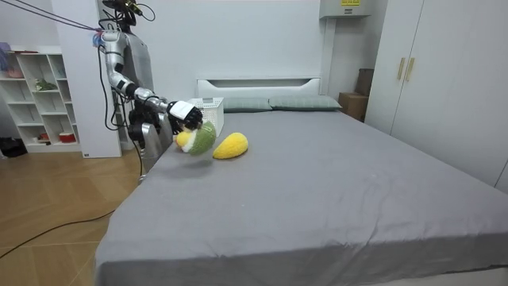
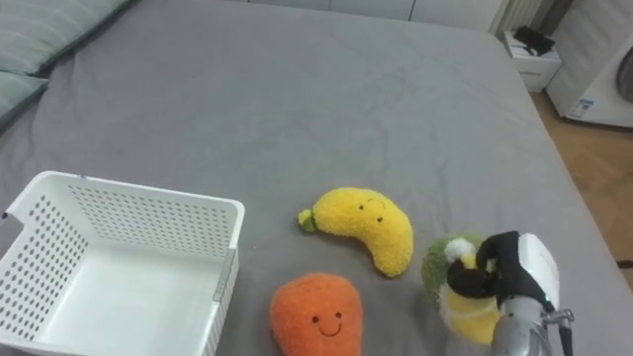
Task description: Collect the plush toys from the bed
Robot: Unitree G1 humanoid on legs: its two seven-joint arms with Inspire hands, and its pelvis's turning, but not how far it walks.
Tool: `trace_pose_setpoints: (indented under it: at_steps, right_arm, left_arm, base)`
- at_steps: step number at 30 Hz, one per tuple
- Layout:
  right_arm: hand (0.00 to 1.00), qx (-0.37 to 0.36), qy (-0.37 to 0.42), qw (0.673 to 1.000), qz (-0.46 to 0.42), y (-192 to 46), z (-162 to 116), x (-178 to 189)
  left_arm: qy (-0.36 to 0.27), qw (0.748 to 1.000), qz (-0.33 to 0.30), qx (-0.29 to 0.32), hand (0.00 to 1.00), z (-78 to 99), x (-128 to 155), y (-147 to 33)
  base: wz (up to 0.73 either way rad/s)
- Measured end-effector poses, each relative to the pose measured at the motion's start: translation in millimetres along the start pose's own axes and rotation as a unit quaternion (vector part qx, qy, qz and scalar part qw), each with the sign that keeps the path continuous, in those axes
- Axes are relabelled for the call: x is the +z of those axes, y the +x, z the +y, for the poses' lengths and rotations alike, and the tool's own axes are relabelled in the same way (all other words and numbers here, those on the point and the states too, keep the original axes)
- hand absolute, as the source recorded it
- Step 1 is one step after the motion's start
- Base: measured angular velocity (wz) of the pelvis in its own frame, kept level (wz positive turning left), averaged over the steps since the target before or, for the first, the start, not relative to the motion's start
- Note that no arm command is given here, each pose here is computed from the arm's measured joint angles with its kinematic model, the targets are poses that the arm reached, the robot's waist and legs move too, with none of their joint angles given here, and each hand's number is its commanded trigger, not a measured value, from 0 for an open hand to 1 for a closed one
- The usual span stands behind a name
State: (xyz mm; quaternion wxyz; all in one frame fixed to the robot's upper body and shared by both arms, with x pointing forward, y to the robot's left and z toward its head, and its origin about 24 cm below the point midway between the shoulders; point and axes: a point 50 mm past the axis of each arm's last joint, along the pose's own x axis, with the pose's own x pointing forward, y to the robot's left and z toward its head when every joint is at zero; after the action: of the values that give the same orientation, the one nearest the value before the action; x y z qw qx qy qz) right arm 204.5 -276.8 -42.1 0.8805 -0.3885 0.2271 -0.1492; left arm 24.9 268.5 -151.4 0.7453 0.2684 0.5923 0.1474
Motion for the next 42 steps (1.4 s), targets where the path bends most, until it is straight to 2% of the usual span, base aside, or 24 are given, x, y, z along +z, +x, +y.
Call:
trace_pose_setpoints:
  at_steps: [8, 20, 28, 42]
  right_arm:
    - [1.00, -0.055, 0.025, 0.994, -0.096, -0.5, -26.2, 44.7]
    - [1.00, -0.096, 0.054, 0.978, -0.175, -5.5, -48.1, 83.8]
    - [1.00, -0.074, 0.058, 0.969, -0.229, 2.3, -46.3, 124.2]
    - [1.00, -0.033, 0.061, 0.949, -0.307, -9.9, -38.6, 167.1]
  left_arm:
    - [-0.001, 1.000, -0.004, 0.009, 0.00, -0.3, -0.9, -0.6]
    - [-0.003, 1.000, -0.010, 0.010, 0.00, -0.6, 3.1, -0.1]
    - [0.012, 1.000, -0.011, 0.015, 0.00, -3.8, 5.1, -0.9]
    - [0.011, 0.999, -0.029, 0.013, 0.00, -3.2, 20.0, 1.6]
  base:
    - [0.00]
    - [0.00]
    - [0.03]
    - [0.06]
